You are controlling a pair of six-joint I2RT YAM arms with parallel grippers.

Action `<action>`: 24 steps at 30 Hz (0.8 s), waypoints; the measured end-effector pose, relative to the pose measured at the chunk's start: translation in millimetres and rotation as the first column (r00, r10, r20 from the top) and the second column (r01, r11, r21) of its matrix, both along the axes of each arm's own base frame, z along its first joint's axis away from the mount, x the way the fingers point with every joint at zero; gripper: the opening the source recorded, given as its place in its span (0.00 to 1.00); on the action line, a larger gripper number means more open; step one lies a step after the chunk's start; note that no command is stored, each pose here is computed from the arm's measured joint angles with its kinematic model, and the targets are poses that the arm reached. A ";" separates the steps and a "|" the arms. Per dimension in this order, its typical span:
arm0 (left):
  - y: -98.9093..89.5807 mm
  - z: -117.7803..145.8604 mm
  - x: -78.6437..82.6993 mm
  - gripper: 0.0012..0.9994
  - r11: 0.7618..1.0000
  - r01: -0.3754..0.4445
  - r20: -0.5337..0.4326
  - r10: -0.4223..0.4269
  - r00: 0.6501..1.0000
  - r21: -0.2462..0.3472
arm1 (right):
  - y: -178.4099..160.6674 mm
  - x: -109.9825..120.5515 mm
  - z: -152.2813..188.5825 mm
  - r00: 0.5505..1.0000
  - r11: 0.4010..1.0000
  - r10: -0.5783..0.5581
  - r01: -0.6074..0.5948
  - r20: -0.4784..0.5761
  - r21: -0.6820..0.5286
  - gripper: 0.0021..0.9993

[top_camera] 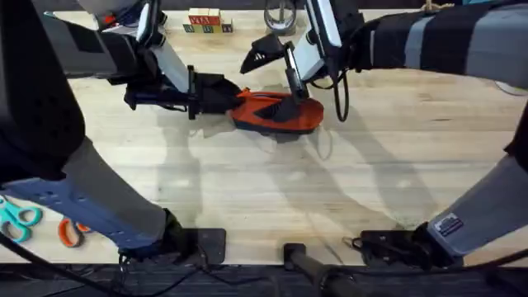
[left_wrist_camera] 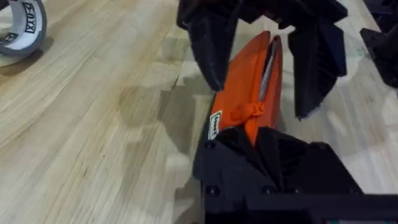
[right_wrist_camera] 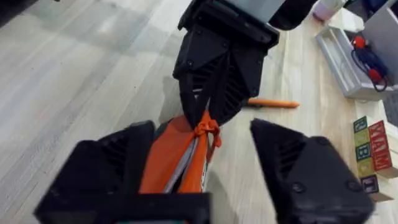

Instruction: Unzip the bag, pick up the pens from the table one at a time and place them inside, then zip the bag closed.

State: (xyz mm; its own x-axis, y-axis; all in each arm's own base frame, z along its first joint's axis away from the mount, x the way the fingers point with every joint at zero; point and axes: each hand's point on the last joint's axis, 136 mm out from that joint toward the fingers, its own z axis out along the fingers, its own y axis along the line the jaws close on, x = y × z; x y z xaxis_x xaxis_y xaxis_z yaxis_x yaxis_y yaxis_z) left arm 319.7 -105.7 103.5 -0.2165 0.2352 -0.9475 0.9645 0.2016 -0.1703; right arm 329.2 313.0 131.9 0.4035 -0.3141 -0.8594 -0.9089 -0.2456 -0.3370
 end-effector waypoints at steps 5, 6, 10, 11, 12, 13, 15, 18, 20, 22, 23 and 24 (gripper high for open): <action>0.0 0.0 0.0 0.04 1.000 0.000 0.000 0.000 1.000 0.000 | 0.0 -0.1 0.0 1.000 1.000 0.000 0.000 0.000 0.000 1.00; 0.0 0.0 0.0 0.04 1.000 0.000 0.000 0.000 1.000 0.000 | 0.0 0.0 -0.1 1.000 1.000 0.000 0.000 0.000 0.000 1.00; 0.0 0.0 0.0 0.04 1.000 0.000 0.000 0.000 1.000 0.000 | 0.1 -0.1 0.0 1.000 1.000 0.000 0.000 0.000 0.000 1.00; 0.0 0.0 0.0 0.04 1.000 0.000 0.000 0.000 1.000 0.000 | 0.0 -0.1 0.0 1.000 1.000 0.000 0.000 0.000 0.000 1.00; 0.0 0.0 0.0 0.04 1.000 0.000 0.000 0.000 1.000 0.000 | 0.0 0.0 0.0 1.000 1.000 0.000 0.000 0.000 0.000 1.00; 0.0 0.0 0.0 0.04 1.000 0.000 0.000 0.000 1.000 0.000 | 0.1 -0.1 0.0 1.000 1.000 0.000 0.000 0.000 0.000 1.00; 0.0 0.0 0.0 0.04 1.000 0.000 0.000 0.000 1.000 0.000 | 0.1 -0.1 0.0 1.000 1.000 0.000 0.000 0.000 0.000 1.00; 0.0 0.0 0.1 0.15 1.000 0.001 0.004 -0.001 1.000 0.001 | 0.0 0.1 0.0 1.000 1.000 0.000 0.000 0.000 0.000 1.00; 0.0 0.0 0.0 0.44 1.000 0.001 0.003 -0.001 1.000 0.000 | 0.1 0.0 -0.2 1.000 1.000 0.000 0.000 -0.001 0.000 1.00; 0.1 0.1 0.1 0.74 1.000 0.001 0.004 -0.001 1.000 0.000 | 0.2 0.0 0.1 1.000 1.000 0.000 0.000 0.000 0.000 1.00; 0.0 0.0 0.0 0.90 1.000 0.001 0.003 -0.001 1.000 0.000 | 0.0 0.1 0.1 1.000 1.000 0.000 0.000 0.000 0.000 1.00; 0.0 0.0 -0.1 0.97 1.000 0.001 0.001 -0.001 1.000 0.000 | 0.0 0.1 0.1 1.000 1.000 0.000 0.000 0.000 0.000 1.00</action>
